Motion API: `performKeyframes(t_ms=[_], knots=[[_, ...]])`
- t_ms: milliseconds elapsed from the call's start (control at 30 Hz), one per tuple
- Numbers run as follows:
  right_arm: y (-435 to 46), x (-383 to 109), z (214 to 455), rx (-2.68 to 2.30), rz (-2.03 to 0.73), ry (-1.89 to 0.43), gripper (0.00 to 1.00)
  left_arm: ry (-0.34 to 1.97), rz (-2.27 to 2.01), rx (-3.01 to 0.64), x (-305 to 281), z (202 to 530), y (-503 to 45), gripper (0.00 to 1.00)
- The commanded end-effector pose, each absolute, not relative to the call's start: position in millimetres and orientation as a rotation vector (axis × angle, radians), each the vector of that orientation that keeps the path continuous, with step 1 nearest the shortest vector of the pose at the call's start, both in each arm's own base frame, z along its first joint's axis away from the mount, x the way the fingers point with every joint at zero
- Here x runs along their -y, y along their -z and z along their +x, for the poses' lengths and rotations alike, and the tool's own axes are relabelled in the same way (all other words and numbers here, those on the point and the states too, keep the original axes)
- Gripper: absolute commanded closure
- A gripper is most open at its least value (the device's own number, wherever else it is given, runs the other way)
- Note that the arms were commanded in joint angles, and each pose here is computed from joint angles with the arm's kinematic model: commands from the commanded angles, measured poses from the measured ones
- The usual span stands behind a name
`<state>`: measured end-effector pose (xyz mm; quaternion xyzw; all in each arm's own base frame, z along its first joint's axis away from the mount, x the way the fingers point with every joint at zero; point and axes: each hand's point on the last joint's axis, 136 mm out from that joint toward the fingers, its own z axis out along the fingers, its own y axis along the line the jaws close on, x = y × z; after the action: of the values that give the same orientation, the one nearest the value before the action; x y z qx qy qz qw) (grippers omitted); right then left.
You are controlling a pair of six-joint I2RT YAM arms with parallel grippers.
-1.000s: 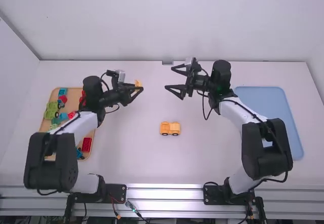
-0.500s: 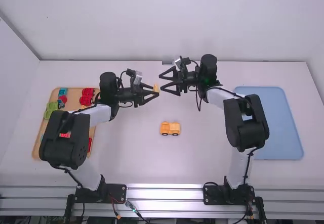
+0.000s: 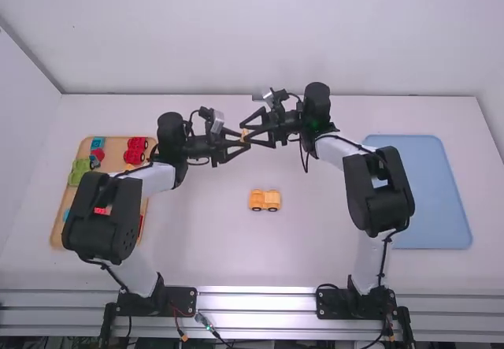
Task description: Assemble lego blocks to make yellow taxi
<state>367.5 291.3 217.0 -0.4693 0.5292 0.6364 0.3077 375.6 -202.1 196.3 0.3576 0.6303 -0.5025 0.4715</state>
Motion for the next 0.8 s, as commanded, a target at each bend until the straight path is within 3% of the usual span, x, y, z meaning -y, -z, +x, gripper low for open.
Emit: performKeyframes(t_ms=[0, 200, 367, 767], knots=[[-217.2, -292.1, 368.1, -1.375, -1.266, -1.681, 0.4, 1.207, 0.848, -1.542, 198.9, 384.8, -203.3, 0.89], [-217.2, -291.7, 367.5, -1.367, -1.273, -1.679, 0.57, 1.187, 0.822, -1.552, 199.6, 389.5, -203.6, 0.89], [-217.3, -291.9, 367.1, -1.362, -1.277, -1.677, 0.63, 1.173, 0.827, -1.533, 198.1, 390.6, -206.7, 0.89], [-217.2, -291.5, 367.4, -1.357, -1.279, -1.673, 0.6, 1.135, 0.774, -1.543, 194.6, 400.1, -209.7, 0.89]])
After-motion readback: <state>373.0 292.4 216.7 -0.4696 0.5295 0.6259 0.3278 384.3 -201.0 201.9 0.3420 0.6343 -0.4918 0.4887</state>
